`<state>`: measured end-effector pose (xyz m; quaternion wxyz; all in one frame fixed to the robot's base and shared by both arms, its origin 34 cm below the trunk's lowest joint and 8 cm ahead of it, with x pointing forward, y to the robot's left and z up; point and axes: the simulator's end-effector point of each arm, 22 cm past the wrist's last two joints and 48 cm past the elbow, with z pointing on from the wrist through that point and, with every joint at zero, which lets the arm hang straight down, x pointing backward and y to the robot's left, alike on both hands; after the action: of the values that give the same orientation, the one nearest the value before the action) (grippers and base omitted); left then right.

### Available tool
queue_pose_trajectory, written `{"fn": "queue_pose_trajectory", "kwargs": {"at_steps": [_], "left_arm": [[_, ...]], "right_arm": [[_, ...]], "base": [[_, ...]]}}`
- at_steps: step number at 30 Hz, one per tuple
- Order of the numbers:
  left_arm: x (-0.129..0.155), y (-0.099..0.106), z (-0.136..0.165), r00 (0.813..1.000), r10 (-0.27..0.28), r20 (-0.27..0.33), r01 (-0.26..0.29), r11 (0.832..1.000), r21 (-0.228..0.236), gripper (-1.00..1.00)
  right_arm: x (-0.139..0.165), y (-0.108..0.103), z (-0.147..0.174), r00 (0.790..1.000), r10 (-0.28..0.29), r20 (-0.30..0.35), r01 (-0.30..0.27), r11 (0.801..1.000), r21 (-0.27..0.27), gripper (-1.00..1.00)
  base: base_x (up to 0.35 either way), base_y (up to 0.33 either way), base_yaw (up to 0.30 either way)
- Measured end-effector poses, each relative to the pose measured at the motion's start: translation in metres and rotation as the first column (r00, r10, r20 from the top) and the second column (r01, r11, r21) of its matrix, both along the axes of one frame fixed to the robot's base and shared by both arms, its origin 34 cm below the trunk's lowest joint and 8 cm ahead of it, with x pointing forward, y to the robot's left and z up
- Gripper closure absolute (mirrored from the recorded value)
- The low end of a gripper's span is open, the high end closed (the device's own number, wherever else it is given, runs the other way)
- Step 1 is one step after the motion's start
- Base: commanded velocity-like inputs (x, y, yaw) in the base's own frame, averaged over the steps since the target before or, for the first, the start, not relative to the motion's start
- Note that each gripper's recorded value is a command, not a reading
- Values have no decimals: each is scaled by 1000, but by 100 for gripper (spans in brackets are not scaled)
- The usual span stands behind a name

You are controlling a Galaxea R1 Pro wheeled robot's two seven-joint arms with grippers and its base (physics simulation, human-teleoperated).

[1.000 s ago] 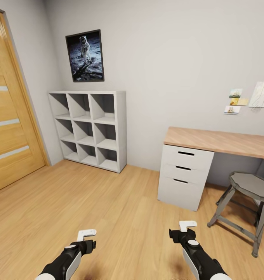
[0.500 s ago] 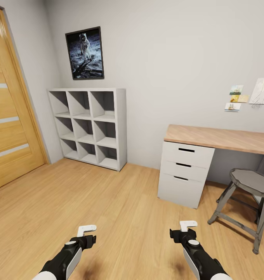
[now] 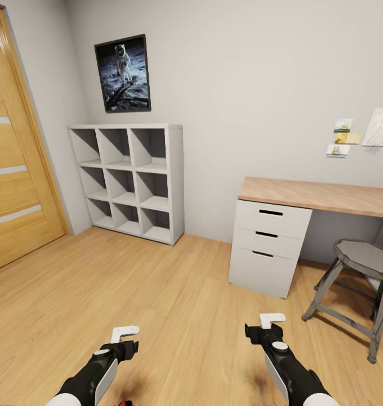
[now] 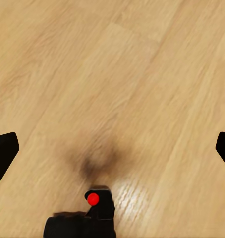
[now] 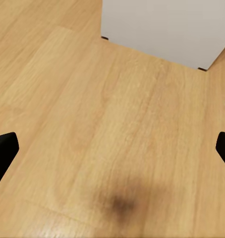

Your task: Attach the digital camera to the camera tripod in the bedroom.

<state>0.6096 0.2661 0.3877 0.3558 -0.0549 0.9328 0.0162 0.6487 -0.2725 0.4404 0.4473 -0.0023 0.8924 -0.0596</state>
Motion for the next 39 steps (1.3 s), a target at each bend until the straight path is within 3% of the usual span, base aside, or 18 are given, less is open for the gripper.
{"fn": "queue_pose_trajectory", "kwargs": {"at_steps": [30,39], "left_arm": [[-20,1,-69,1000,1,-10,-1,1000,2,-100],[-27,5,-89,999,5,-46,-5,1000,6,-100]], "right_arm": [[-16,-1,-65,1000,-4,-3,4,1000,-2,-100],[-22,-14,-83,998,-54,-38,52,998,-44,-100]], "base": [[0,0,0],[0,0,0]]}}
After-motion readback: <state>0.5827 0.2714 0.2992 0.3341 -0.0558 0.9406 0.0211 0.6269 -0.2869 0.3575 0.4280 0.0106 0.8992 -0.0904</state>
